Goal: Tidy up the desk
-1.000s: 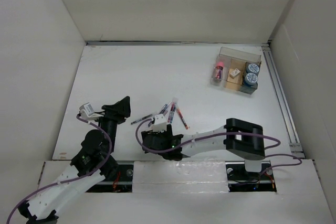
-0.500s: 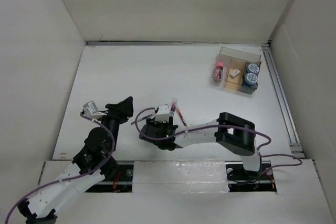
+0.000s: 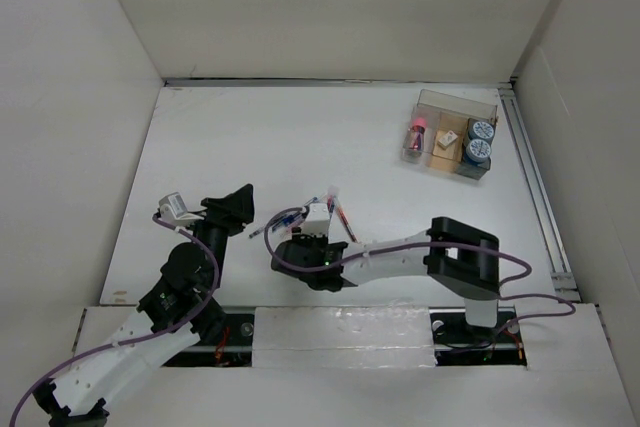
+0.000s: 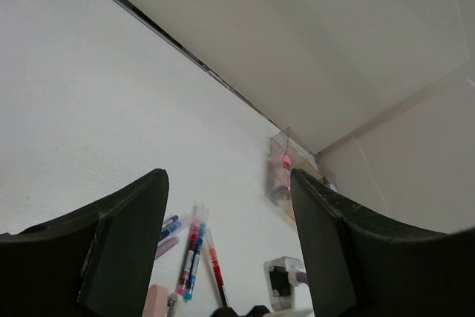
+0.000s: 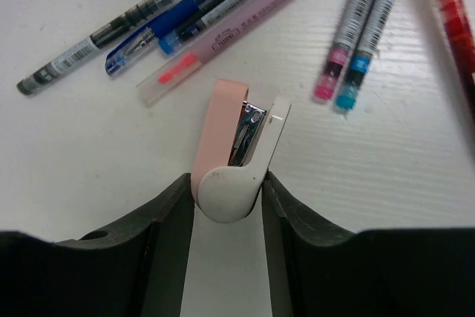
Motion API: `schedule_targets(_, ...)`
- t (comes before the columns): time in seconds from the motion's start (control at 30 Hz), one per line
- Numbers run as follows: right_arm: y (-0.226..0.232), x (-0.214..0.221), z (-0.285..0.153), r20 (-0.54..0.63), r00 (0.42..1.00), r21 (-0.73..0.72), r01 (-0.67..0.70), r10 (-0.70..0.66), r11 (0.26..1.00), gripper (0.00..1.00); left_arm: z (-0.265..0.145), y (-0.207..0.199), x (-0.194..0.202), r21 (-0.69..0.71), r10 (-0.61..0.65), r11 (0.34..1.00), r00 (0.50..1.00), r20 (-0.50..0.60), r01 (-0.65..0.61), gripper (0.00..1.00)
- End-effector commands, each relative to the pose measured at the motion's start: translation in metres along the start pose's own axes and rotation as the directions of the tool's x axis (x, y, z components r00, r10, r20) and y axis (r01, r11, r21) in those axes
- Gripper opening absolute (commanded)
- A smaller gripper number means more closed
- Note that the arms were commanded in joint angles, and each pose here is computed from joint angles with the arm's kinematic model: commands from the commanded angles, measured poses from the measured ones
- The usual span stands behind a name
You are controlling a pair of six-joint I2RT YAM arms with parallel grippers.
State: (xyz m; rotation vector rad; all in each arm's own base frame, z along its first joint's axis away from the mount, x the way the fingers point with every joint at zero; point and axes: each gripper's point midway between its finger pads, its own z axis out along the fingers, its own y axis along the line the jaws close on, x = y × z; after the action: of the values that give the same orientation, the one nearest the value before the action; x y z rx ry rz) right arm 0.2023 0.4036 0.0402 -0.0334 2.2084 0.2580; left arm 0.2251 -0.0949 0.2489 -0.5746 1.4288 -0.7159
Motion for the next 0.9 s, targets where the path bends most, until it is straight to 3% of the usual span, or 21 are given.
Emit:
schedule_targets(0.0, 0.002, -0.032, -0.040, 0.057, 0.994, -0.046, -0.089, 0.091, 0.995, 0.37, -0.001, -0.015, -0.015, 0.046, -0.036, 0.998, 0.999, 0.033, 0.035, 0.63)
schedule_targets(0.23, -0.020, -0.073, -0.080, 0.116, 0.974, -0.106, -0.183, 0.194, 0.977, 0.37, 0.001, -0.015, -0.012, 0.042, -0.029, 0.999, 0.999, 0.025, 0.028, 0.63)
schedule_targets(0.47, -0.082, -0.148, -0.058, 0.221, 0.949, -0.001, -0.231, 0.225, 0.973, 0.37, 0.002, -0.017, -0.010, 0.046, -0.023, 0.999, 1.000, 0.018, 0.023, 0.63)
schedule_targets(0.63, -0.185, -0.239, -0.024, 0.366, 0.853, 0.083, -0.428, 0.372, 0.900, 0.36, 0.002, -0.020, -0.008, 0.061, -0.018, 0.998, 1.000, 0.010, 0.018, 0.63)
schedule_targets(0.83, -0.307, -0.290, 0.008, 0.466, 0.791, 0.261, -0.550, 0.395, 0.793, 0.36, 0.003, -0.025, -0.004, 0.077, -0.009, 0.997, 1.000, -0.013, 0.010, 0.63)
schedule_targets(0.87, -0.314, -0.301, 0.014, 0.465, 0.775, 0.234, -0.573, 0.427, 0.786, 0.36, 0.003, -0.025, -0.004, 0.074, -0.005, 0.997, 1.000, -0.016, 0.006, 0.63)
